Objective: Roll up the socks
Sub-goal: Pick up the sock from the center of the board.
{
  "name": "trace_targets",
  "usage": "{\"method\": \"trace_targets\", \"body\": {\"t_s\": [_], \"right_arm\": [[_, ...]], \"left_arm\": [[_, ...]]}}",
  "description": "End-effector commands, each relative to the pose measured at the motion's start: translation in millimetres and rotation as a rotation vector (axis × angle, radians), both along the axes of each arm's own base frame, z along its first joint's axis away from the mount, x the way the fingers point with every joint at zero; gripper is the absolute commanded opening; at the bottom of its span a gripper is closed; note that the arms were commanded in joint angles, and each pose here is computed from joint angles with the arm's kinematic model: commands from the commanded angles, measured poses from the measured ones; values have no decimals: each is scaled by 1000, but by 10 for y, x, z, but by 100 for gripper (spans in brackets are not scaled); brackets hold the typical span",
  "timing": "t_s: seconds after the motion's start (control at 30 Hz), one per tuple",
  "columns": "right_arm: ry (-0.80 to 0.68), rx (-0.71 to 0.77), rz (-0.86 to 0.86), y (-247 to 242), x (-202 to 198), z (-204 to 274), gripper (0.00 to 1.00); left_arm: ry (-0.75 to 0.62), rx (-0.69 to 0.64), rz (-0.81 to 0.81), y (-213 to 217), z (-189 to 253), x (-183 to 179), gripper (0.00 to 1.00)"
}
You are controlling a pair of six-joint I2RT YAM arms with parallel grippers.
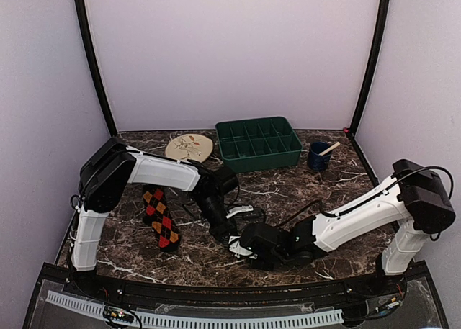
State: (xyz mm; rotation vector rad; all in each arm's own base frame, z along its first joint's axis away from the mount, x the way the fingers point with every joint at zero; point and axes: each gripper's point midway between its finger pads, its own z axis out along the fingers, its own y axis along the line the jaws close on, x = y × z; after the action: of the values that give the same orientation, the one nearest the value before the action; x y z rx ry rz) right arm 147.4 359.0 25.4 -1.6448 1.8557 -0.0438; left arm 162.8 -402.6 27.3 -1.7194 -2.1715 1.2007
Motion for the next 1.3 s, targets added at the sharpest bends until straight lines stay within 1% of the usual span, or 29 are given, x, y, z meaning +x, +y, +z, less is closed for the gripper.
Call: {"method": "trace_targets", "body": {"t_s": [0.0, 0.13, 0.3, 0.43, 0.53, 0.6, 0.8, 0.87, 0.93, 1.03, 1.27], "right_arm": [[104, -23, 37, 19, -65, -209, 31], [192, -46, 73, 1, -157, -326, 22], [305, -58, 119, 20, -302, -411, 17], [377, -75, 122, -15, -362, -485, 15], [416, -75, 110, -41, -370, -516, 13], [437, -77, 103, -61, -374, -536, 12], [486, -89, 92, -79, -387, -579, 11], [503, -90, 90, -84, -397, -590, 11], [520, -86, 83, -93, -394, -598, 11], [546, -83, 82, -95, -415, -604, 11], [590, -108, 69, -128, -444, -670, 10]], "left_arm": [[20, 211, -21, 339, -481, -148, 0], [15, 215, -19, 337, -486, -135, 0], [-12, 244, 13, 346, -523, -44, 0], [-46, 280, 80, 383, -566, 142, 3], [-41, 286, 137, 416, -560, 267, 9], [-45, 273, 157, 416, -522, 315, 14], [-64, 251, 179, 418, -448, 359, 20], [-66, 254, 187, 441, -443, 355, 26], [-72, 252, 196, 470, -433, 357, 29], [-95, 248, 224, 515, -436, 414, 31], [-152, 254, 308, 595, -399, 641, 31]]}}
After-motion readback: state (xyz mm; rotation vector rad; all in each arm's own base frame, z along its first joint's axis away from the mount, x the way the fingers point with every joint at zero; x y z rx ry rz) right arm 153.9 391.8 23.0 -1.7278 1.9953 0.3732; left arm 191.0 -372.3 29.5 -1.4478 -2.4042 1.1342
